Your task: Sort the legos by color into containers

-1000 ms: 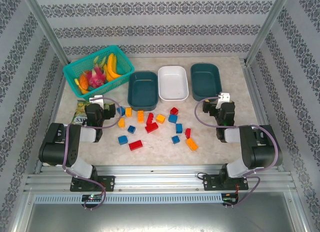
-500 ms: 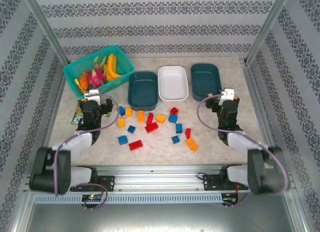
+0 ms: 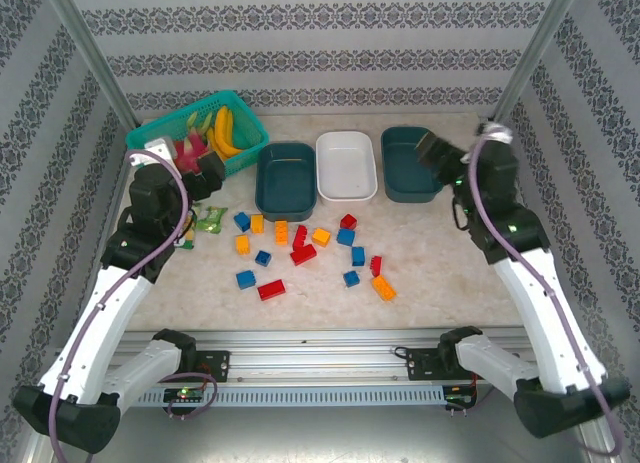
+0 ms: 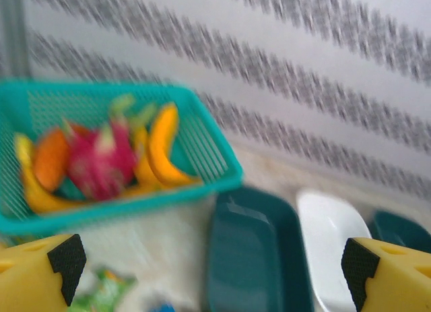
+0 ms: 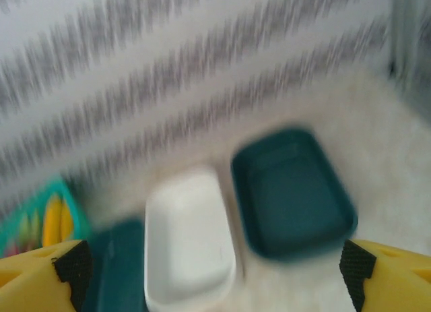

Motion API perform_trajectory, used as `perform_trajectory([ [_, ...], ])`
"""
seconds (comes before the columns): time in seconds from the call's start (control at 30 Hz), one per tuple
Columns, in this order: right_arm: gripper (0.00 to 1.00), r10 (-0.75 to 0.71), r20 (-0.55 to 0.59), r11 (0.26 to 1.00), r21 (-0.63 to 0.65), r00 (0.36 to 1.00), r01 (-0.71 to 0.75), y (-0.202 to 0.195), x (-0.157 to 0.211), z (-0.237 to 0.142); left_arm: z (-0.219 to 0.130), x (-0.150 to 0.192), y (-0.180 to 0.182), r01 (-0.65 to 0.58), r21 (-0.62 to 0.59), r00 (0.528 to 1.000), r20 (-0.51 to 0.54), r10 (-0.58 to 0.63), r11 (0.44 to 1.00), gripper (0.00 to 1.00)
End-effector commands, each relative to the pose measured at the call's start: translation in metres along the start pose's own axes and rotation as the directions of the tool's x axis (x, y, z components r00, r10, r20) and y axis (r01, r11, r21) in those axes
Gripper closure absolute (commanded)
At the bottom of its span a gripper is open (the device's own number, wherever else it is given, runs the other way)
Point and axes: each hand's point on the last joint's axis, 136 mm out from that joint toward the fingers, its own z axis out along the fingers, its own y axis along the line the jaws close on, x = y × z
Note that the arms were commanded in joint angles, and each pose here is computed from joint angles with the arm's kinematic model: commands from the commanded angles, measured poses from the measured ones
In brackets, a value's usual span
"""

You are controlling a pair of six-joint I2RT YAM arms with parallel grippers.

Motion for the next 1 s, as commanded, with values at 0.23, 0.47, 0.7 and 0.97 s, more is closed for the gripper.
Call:
perform_trajectory([
  [0.23,0.14,-0.281,-0.819,0.891,-0.029,0.500,0.454,-0.026,0.264,-0.044,-0.057,0.166,-0.060,0.053,0.359,0.806,-0.566,0.172,0.932,0.00],
  [0.47,0.15,-0.289,-0.871,0.848,-0.040,0.397,0.529,-0.052,0.314,-0.026,-0.088,0.188,-0.066,0.143,0.429,0.796,-0.586,0.155,0.892,0.00],
  [0.7,0.18,-0.265,-0.903,0.860,-0.062,0.338,0.507,-0.066,0.333,-0.007,-0.092,0.194,-0.075,0.144,0.455,0.788,-0.590,0.176,0.879,0.00],
  [0.97,0.28,-0.248,-0.925,0.863,-0.076,0.287,0.500,-0.074,0.340,0.012,-0.091,0.198,-0.083,0.141,0.467,0.782,-0.594,0.191,0.873,0.00],
])
